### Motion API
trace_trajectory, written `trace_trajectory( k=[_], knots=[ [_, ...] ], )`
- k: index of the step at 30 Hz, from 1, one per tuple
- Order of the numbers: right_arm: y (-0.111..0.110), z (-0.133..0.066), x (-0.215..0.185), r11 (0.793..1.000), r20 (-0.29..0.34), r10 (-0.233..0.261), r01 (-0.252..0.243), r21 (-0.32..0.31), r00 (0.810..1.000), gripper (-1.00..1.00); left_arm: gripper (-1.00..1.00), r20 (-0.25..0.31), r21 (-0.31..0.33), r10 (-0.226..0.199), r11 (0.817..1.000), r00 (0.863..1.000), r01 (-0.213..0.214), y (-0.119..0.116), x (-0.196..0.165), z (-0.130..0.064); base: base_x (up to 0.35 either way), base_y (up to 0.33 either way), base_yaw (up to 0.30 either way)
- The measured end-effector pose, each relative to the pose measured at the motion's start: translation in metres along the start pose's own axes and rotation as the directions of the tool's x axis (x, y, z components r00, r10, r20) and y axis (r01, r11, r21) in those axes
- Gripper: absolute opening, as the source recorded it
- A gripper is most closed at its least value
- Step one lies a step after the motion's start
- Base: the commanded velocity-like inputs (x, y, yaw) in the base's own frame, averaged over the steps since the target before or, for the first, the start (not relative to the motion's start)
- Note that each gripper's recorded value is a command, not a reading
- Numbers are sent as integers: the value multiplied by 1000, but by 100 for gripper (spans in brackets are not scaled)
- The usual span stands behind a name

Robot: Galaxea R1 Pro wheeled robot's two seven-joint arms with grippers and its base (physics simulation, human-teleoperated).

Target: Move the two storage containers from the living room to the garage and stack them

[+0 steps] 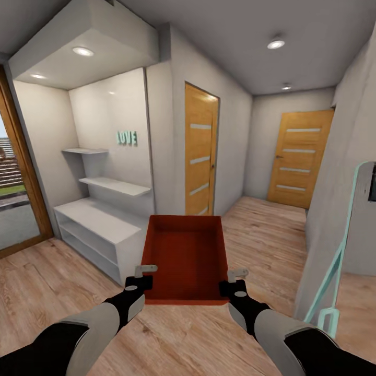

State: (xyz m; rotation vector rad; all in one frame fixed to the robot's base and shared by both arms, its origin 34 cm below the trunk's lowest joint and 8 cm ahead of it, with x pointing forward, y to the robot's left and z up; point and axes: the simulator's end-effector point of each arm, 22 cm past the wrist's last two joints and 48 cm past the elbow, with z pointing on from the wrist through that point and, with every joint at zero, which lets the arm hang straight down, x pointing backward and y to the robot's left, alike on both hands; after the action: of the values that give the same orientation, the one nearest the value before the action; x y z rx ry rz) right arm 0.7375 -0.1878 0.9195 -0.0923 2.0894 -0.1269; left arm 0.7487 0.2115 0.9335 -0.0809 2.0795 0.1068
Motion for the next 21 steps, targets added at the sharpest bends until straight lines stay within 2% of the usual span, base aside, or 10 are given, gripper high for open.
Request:
trace_trajectory(
  k=[21],
  knots=[
    [0, 0, 0, 1000, 0, 0, 0, 0, 1000, -100, -100, 0, 1, 1, 1000, 1000, -1, 0, 0, 0, 323, 142, -270]
  ],
)
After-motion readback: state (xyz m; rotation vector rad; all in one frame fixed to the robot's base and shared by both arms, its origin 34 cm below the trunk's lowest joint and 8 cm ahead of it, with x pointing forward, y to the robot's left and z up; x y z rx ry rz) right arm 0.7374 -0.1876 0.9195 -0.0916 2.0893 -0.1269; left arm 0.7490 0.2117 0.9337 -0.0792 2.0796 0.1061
